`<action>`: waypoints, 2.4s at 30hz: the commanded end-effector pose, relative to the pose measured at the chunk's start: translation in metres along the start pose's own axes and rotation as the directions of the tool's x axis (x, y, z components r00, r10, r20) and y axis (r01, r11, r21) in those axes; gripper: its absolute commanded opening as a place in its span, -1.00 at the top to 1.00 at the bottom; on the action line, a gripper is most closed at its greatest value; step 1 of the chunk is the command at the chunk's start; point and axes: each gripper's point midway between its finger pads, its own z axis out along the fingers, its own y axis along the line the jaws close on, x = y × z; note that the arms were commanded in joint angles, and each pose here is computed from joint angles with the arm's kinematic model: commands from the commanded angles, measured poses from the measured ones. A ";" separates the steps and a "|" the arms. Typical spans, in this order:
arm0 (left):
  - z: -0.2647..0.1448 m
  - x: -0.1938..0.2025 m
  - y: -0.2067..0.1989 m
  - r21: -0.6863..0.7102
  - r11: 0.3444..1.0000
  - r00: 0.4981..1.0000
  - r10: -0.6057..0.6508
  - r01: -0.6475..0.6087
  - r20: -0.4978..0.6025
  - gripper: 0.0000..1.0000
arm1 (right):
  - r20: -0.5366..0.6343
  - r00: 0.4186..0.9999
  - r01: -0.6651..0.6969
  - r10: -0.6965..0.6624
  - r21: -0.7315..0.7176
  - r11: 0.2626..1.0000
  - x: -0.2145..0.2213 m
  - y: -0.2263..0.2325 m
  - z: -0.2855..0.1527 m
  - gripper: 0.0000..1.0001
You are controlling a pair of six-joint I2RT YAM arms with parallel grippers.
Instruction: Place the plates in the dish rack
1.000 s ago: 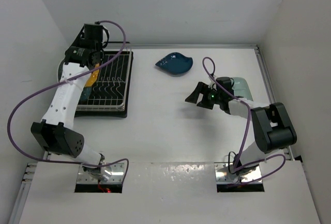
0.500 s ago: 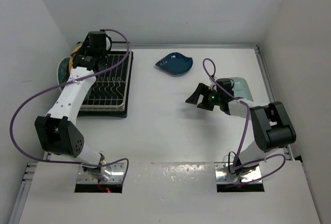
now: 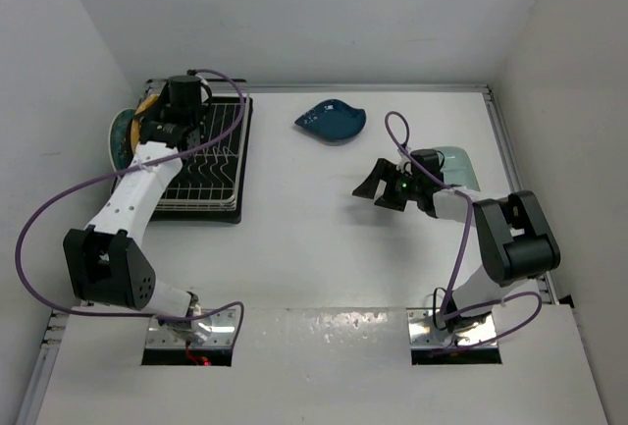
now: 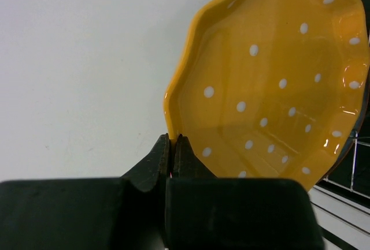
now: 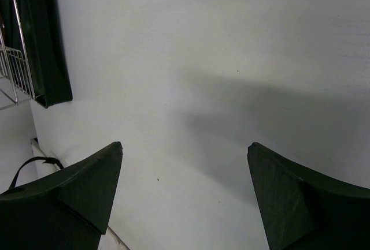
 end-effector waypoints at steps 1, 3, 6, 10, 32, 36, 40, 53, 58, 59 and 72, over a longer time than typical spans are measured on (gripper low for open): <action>-0.011 0.011 0.025 -0.080 0.990 0.993 -0.119 0.119 0.002 1.00 | 0.039 0.999 0.029 -0.027 -0.039 0.999 -0.017 0.011 0.001 -0.75; -0.011 0.011 0.014 -0.055 0.992 0.993 -0.115 0.115 0.005 1.00 | 0.039 0.999 0.028 -0.027 -0.036 0.999 -0.017 0.010 0.000 -0.75; -0.012 0.012 0.000 -0.010 0.994 0.994 -0.111 0.111 0.005 1.00 | 0.042 0.999 0.029 -0.028 -0.036 0.999 -0.019 0.010 -0.001 -0.75; -0.015 0.015 -0.016 0.055 0.992 0.994 -0.113 0.113 0.005 1.00 | 0.041 0.999 0.026 -0.024 -0.031 0.999 -0.018 0.009 -0.002 -0.75; -0.009 0.023 -0.033 0.175 0.970 0.986 -0.164 0.169 -0.042 0.00 | 0.043 0.999 0.010 -0.009 -0.015 1.000 -0.024 0.007 -0.006 -0.77; -0.010 0.006 -0.011 0.151 0.968 0.979 -0.202 0.201 -0.006 -0.22 | 0.054 0.998 0.016 -0.017 0.028 0.999 -0.036 0.003 -0.010 -0.77; -0.019 -0.009 0.005 0.182 0.957 0.971 -0.236 0.225 0.042 -0.32 | 0.092 0.995 0.031 -0.037 0.060 0.998 -0.056 0.001 -0.021 -0.77; -0.066 -0.041 -0.058 0.644 0.757 0.939 -0.294 0.113 0.181 -0.50 | 0.404 0.892 -0.409 0.205 0.524 0.747 -0.137 -0.137 -0.134 -0.94; -0.064 -0.035 -0.061 0.663 0.737 0.937 -0.311 0.131 0.161 -0.52 | 0.418 0.897 -0.416 0.146 0.684 0.599 -0.138 -0.203 -0.171 -1.00; -0.064 -0.035 -0.061 0.663 0.737 0.937 -0.311 0.131 0.161 -0.52 | 0.417 0.897 -0.414 0.144 0.685 0.600 -0.147 -0.208 -0.175 -1.00; -0.056 -0.036 -0.066 0.680 0.717 0.939 -0.320 0.153 0.126 -0.52 | 0.036 0.963 -0.226 0.266 0.647 0.729 -0.136 -0.250 -0.115 -0.35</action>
